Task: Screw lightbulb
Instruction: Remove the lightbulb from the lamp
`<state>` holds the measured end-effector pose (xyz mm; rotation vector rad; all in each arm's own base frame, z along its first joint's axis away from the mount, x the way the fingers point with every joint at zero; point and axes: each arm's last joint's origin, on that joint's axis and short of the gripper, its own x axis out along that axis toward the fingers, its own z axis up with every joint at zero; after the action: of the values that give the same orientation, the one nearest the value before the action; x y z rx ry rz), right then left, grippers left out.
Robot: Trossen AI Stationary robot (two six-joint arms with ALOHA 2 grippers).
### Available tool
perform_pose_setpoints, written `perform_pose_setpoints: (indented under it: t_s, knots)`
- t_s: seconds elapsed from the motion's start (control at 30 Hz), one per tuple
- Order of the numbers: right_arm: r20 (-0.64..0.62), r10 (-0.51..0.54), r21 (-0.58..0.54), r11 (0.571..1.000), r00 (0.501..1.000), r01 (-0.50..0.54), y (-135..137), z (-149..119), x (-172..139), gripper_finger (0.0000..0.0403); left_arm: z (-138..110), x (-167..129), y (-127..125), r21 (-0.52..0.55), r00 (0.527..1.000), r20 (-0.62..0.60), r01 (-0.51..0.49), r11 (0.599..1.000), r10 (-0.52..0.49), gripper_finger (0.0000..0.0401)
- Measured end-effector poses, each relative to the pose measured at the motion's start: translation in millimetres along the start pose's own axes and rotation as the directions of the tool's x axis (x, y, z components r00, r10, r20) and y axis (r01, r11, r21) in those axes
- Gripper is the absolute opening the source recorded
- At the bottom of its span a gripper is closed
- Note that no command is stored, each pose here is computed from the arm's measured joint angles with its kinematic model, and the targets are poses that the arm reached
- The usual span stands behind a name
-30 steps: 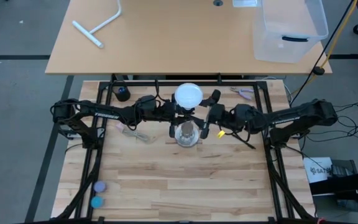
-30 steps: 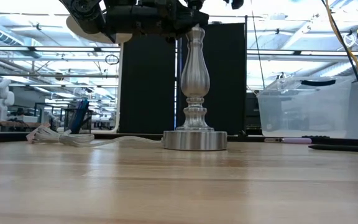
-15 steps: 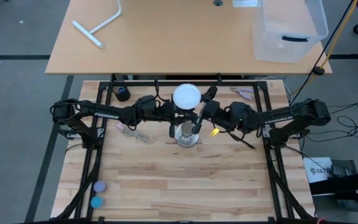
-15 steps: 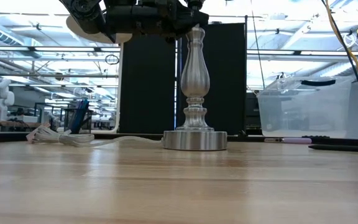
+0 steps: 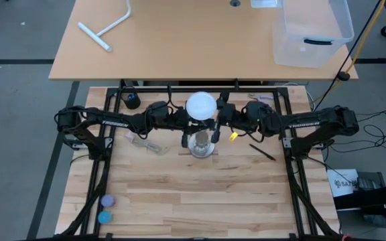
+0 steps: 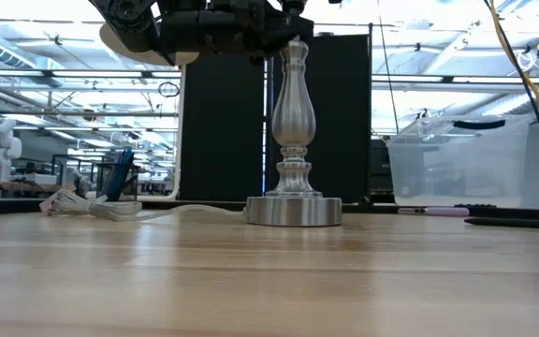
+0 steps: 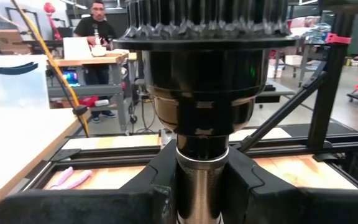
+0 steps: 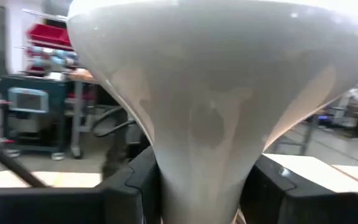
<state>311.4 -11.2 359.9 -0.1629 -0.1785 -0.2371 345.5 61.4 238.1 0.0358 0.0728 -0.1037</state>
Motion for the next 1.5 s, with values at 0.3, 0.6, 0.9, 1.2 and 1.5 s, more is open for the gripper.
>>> perform_pose_setpoints:
  t_s: [0.3,0.6,0.9,1.2,1.5]
  knots:
    - [0.006,0.170,0.027,0.985,0.985,-0.170,-27.9,-3.0,1.3,0.0150,0.5,0.0,-1.5,0.006,0.999,0.006,0.054,0.999,-0.054,0.0072]
    - [0.032,0.352,0.073,0.933,0.936,-0.353,-54.7,-6.4,0.9,0.0150,1.4,0.6,-1.8,0.009,0.998,0.011,0.063,0.998,-0.063,0.0072]
    - [0.047,0.469,0.080,0.878,0.882,-0.471,-65.8,-7.5,-1.3,0.0150,2.5,1.1,-2.2,0.013,0.998,0.019,0.068,0.998,-0.068,0.0072]
    - [0.061,0.583,0.096,0.804,0.810,-0.586,-68.9,-7.6,-3.8,0.0150,3.3,1.6,-3.2,0.021,0.997,0.024,0.078,0.997,-0.079,0.0072]
    - [0.060,0.614,0.110,0.779,0.787,-0.617,-62.5,1.5,-1.2,0.0154,3.2,1.7,-3.5,0.022,0.995,0.024,0.092,0.996,-0.092,0.0072]
